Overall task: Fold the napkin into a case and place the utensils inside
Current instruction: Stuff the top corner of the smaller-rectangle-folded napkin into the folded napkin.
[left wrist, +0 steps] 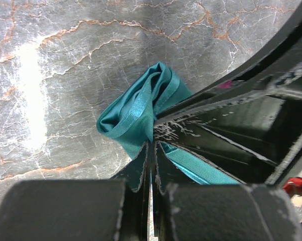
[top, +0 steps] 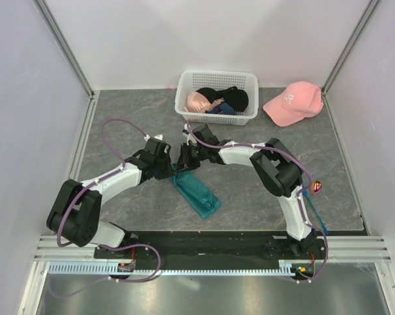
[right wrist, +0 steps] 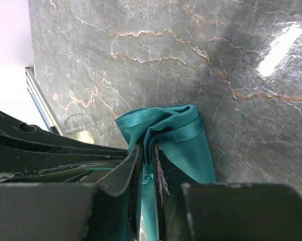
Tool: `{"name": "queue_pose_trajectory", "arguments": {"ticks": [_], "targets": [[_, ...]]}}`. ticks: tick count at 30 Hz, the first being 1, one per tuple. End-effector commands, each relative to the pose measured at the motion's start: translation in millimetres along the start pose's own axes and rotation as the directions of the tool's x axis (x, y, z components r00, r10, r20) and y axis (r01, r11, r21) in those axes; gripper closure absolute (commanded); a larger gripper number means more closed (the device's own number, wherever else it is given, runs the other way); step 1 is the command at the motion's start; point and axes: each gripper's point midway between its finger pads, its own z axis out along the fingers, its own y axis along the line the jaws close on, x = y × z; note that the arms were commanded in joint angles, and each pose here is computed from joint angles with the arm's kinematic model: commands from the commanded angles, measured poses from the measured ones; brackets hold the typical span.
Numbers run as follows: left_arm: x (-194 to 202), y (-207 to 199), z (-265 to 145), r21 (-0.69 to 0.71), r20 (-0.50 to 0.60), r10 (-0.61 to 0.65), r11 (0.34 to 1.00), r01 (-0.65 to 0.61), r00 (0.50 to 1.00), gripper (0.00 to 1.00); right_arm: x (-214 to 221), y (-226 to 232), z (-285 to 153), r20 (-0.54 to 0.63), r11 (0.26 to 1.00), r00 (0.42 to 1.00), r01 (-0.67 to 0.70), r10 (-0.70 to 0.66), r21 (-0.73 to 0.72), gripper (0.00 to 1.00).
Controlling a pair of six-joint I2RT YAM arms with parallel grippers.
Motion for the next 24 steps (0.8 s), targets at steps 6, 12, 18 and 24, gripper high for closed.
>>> {"name": "queue_pose_trajectory", "arguments": {"ticks": [6, 12, 18, 24], "targets": [[-29.2, -17.8, -10.2, 0.05, 0.068, -0.038, 0.998, 0.035, 0.997, 0.98, 17.3, 3.1, 9.4, 0.002, 1.0, 1.0, 0.025, -0.025, -0.002, 0.85], [-12.1, -11.5, -3.0, 0.056, 0.008, -0.071, 0.996, 0.07, 0.997, 0.98, 14.7, 15.1, 31.3, 0.01, 0.998, 1.0, -0.022, 0.023, -0.054, 0.85], [3.1, 8.2, -1.0, -0.005, -0.009, -0.043, 0.999, 0.043, 0.999, 0.98, 2.8, 17.6, 7.9, 0.04, 0.989, 0.995, -0.087, 0.093, -0.118, 0.69], [-0.1, 17.0, -6.9, -0.036, 0.022, -0.011, 0.999, 0.012, 1.0, 0.98, -7.8, 24.2, -24.3, 0.052, 0.99, 0.996, -0.062, 0.069, -0.123, 0.57]]}}
